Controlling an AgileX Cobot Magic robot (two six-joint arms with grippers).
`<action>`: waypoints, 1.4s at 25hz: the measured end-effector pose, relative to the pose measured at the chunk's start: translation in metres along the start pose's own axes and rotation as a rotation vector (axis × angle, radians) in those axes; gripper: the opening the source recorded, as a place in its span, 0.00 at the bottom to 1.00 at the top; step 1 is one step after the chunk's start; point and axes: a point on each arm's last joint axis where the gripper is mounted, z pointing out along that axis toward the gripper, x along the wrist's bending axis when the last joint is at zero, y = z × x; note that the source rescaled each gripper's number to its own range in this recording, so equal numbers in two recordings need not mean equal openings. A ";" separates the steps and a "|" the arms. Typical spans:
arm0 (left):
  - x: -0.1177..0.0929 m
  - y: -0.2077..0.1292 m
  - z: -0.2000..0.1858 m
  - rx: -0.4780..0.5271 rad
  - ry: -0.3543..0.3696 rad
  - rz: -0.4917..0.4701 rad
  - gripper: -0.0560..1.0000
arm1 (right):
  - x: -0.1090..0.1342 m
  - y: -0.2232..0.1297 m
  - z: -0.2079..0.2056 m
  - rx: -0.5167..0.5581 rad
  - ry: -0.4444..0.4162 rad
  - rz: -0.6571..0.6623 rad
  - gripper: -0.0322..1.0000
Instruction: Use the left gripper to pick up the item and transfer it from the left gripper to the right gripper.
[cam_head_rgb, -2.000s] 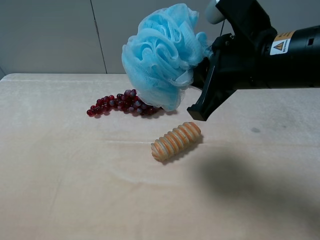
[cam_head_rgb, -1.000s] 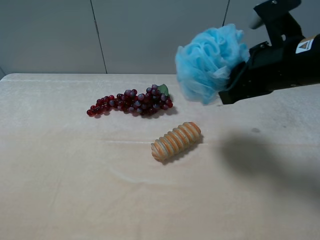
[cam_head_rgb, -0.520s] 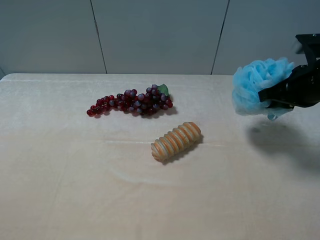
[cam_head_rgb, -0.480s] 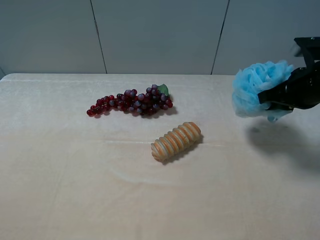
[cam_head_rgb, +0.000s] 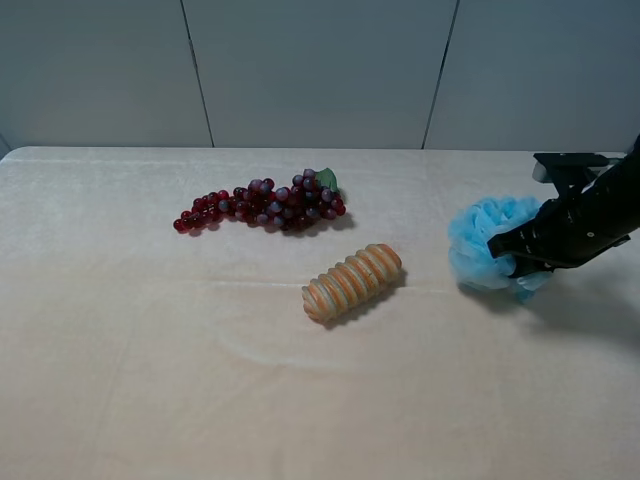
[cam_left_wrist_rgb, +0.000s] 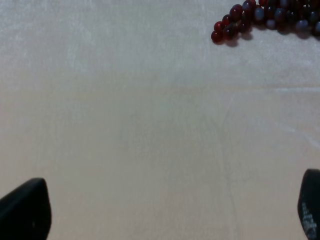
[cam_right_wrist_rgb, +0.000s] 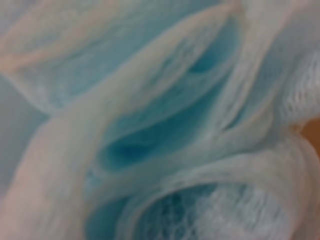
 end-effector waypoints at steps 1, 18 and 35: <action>0.000 0.000 0.000 0.000 0.000 0.000 0.99 | 0.000 0.001 0.000 -0.002 0.000 0.002 0.06; 0.000 0.000 0.000 0.000 0.002 0.001 0.99 | 0.018 0.033 -0.105 -0.089 0.085 0.016 1.00; 0.000 0.000 0.000 0.000 0.002 0.001 0.98 | 0.040 -0.070 -0.220 -0.208 0.028 0.022 1.00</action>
